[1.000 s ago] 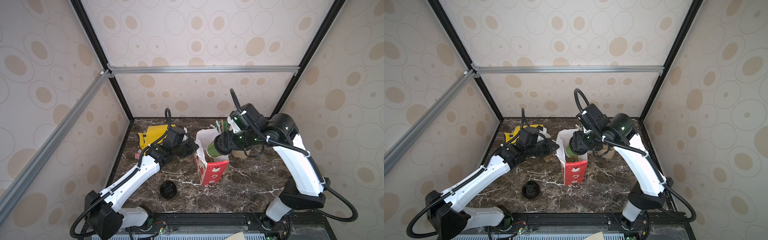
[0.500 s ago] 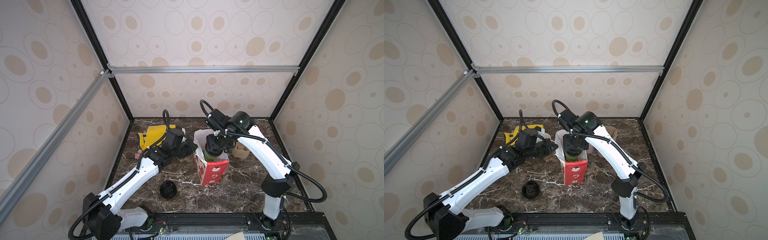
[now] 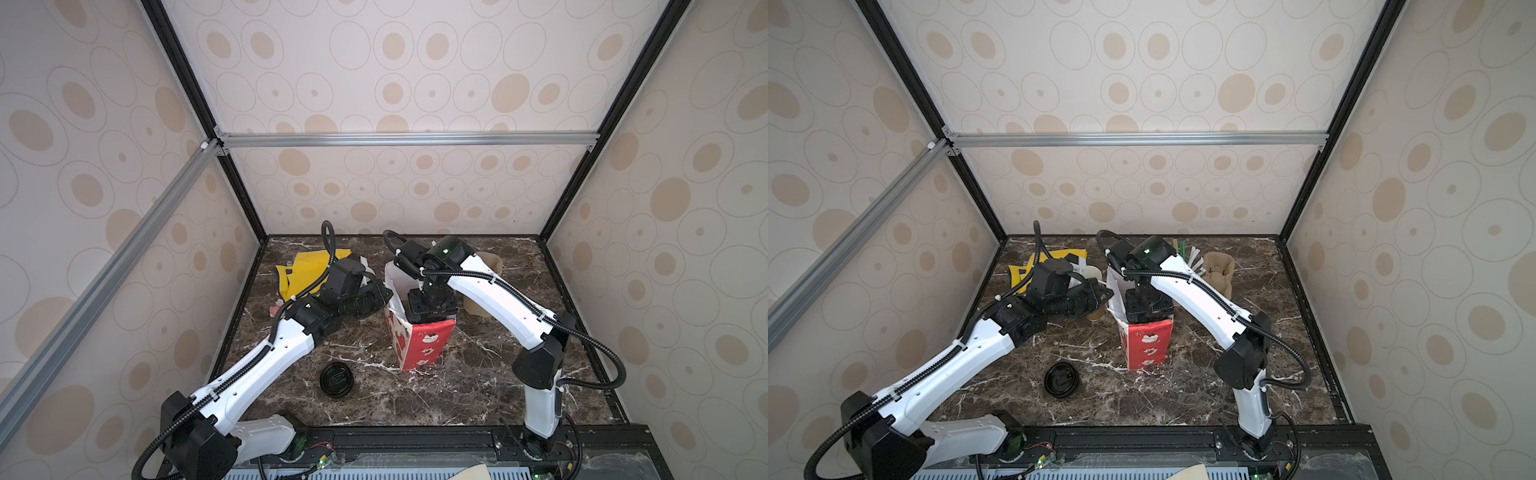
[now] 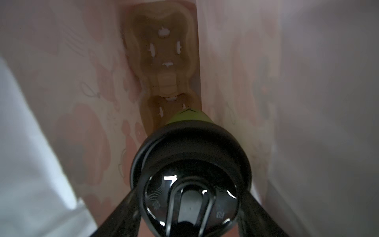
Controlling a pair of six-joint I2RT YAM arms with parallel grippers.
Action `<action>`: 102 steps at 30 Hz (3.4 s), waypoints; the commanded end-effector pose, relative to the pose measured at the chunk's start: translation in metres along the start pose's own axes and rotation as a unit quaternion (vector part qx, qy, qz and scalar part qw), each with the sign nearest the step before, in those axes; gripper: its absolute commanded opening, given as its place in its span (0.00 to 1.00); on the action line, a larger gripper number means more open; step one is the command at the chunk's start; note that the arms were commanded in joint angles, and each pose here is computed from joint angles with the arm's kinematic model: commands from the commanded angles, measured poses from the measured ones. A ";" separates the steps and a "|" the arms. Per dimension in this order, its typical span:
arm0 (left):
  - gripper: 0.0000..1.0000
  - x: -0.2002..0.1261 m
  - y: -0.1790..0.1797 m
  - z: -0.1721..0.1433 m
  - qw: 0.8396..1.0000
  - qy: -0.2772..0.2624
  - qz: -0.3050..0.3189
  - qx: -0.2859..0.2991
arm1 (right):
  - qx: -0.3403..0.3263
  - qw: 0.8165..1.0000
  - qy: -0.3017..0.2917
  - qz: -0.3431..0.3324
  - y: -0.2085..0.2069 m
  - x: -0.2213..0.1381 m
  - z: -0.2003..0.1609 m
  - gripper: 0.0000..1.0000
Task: Pack a coffee takeout order
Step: Place the coffee cup in the cup tray.
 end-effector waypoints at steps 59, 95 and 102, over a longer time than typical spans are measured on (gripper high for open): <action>0.00 -0.013 0.007 0.011 0.999 -0.026 0.018 -0.001 | -0.018 0.999 0.037 0.026 0.030 0.077 0.027 0.65; 0.00 -0.017 0.000 0.015 0.999 -0.037 0.010 0.008 | -0.012 0.999 0.042 0.019 0.023 0.063 0.015 0.63; 0.00 -0.021 0.000 0.018 0.999 -0.045 0.016 0.011 | -0.014 0.999 0.043 0.024 0.027 0.077 0.017 0.63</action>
Point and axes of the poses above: each gripper's point midway between its finger pads, its own x axis out along the fingers, its own y axis along the line the jaws close on, z = x × y, the point moved 3 cm from there along -x, back along the fingers, and after that the axes turned 9 degrees about -x, right-handed, at the moved point
